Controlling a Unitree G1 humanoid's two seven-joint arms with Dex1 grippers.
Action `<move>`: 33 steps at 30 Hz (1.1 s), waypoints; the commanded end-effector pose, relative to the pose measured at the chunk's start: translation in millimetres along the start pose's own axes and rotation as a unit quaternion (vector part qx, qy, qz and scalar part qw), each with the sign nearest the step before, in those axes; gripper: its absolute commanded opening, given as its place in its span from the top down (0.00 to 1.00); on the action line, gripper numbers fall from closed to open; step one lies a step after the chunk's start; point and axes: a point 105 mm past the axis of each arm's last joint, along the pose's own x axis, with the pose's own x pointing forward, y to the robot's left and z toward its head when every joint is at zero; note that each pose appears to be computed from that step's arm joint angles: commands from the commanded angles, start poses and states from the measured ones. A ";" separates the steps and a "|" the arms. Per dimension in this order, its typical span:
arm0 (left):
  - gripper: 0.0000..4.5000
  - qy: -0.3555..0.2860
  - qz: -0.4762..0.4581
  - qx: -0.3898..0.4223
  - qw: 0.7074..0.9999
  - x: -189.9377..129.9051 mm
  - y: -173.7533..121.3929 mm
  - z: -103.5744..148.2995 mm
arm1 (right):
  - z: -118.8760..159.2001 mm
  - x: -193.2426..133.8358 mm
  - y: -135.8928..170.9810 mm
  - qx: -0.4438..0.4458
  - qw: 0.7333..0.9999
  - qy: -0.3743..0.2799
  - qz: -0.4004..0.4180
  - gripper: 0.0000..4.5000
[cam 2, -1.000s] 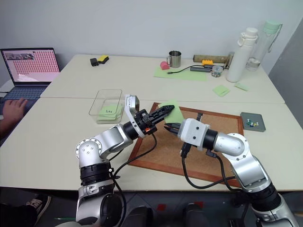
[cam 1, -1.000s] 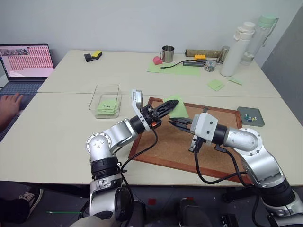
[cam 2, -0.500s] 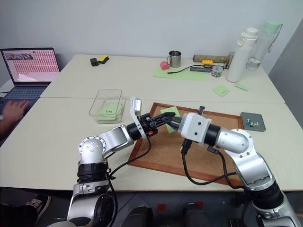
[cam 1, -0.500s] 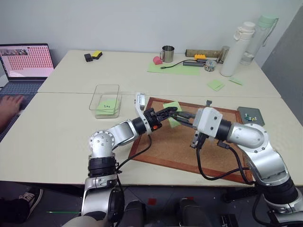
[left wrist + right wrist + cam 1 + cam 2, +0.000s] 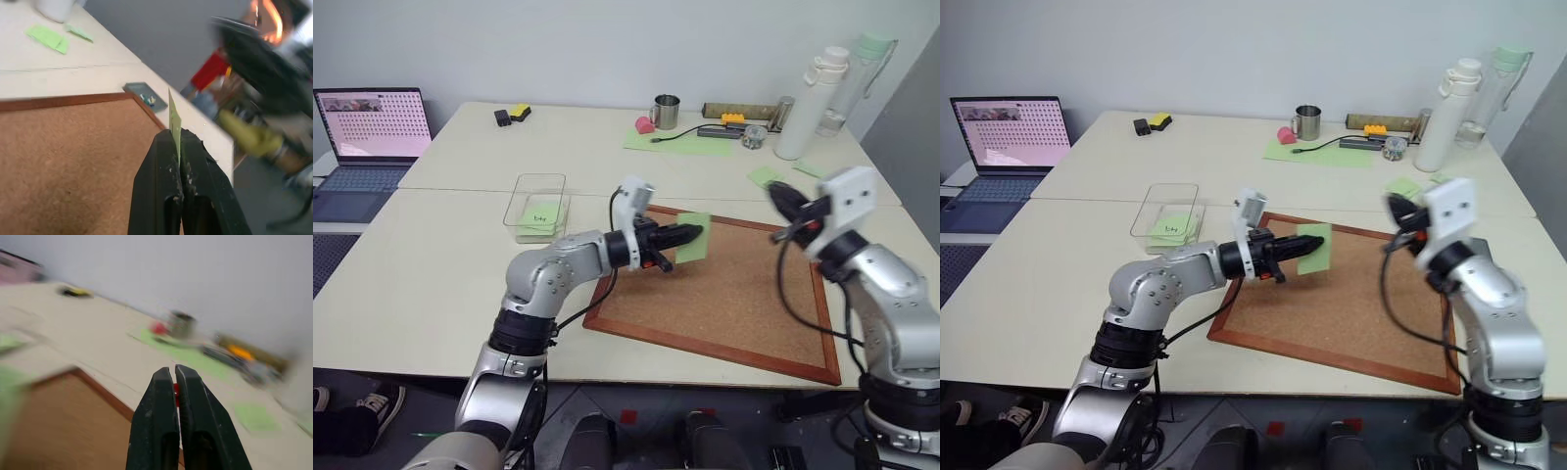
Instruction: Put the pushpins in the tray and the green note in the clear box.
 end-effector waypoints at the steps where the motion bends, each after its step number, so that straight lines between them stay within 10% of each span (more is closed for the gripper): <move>1: 0.99 -0.004 -0.041 0.173 0.984 22.3 -24.5 15.0 | -20.7 -1.7 -48.6 0.045 0.996 0.042 -0.059 1.00; 12: 0.99 0.013 -0.008 0.268 0.963 36.5 -17.5 -2.5 | -72.6 26.7 -94.3 0.123 0.985 0.107 -0.062 1.00; 22: 1.00 0.020 0.011 0.252 0.967 27.2 -19.3 -11.4 | -79.4 30.0 -108.1 0.125 0.983 0.116 -0.063 0.51; 28: 1.00 0.013 0.023 0.244 0.969 25.8 -14.4 -7.5 | -67.6 25.0 -119.3 0.091 0.989 0.096 -0.071 0.51; 33: 1.00 -0.021 0.162 0.212 0.964 -8.1 41.3 23.3 | -27.1 18.5 -55.9 -0.005 0.995 0.026 0.098 0.51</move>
